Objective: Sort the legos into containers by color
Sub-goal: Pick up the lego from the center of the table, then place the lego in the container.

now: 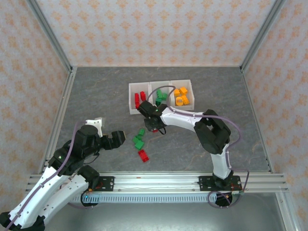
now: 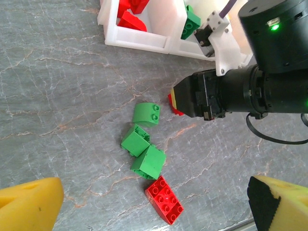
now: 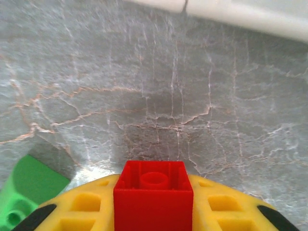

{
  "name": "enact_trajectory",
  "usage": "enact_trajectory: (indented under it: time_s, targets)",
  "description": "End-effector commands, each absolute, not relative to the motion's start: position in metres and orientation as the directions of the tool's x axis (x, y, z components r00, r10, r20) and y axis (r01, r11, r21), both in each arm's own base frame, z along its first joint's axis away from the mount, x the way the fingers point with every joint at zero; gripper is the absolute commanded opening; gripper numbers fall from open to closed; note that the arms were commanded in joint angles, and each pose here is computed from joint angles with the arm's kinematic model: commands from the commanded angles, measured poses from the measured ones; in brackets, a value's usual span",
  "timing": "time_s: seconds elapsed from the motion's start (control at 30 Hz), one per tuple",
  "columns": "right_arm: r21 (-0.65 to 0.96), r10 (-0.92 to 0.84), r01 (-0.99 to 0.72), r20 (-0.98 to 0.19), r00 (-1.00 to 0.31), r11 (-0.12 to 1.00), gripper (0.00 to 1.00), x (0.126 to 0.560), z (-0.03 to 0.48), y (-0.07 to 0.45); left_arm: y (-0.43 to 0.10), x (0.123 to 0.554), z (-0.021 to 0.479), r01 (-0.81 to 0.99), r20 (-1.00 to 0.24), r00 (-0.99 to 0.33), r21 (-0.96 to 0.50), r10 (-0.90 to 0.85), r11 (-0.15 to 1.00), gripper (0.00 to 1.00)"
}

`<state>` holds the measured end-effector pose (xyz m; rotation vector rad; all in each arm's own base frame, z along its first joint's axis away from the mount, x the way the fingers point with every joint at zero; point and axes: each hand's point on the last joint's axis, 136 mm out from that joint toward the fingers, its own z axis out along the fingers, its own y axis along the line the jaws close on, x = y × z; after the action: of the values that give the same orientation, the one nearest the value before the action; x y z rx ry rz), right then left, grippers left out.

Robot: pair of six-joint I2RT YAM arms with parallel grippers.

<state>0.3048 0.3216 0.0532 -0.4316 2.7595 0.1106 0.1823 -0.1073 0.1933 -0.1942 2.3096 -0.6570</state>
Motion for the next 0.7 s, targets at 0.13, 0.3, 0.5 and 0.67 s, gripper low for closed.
enact_trajectory:
  time_s: [0.13, 0.3, 0.5, 0.67]
  targets:
    - [0.027, -0.261, -0.338, -0.578, -0.773, 0.941, 0.24, 0.343, 0.171, 0.338, -0.116, 0.188, 0.197, 0.072, -0.605, -0.726, -0.539, -0.327, 0.839, 0.99]
    - [0.022, -0.256, -0.355, -0.653, -0.713, 0.934, 0.23, 0.375, 0.205, 0.356, -0.116, 0.188, 0.2, 0.077, -0.609, -0.724, -0.538, -0.324, 0.839, 0.99]
    - [0.021, -0.284, -0.392, -0.654, -0.701, 0.92, 0.2, 0.405, 0.194, 0.38, -0.112, 0.185, 0.207, 0.08, -0.623, -0.713, -0.528, -0.322, 0.845, 0.99]
    - [-0.003, -0.311, -0.407, -0.65, -0.693, 0.914, 0.19, 0.426, 0.177, 0.39, -0.109, 0.183, 0.209, 0.08, -0.627, -0.712, -0.52, -0.317, 0.85, 0.99]
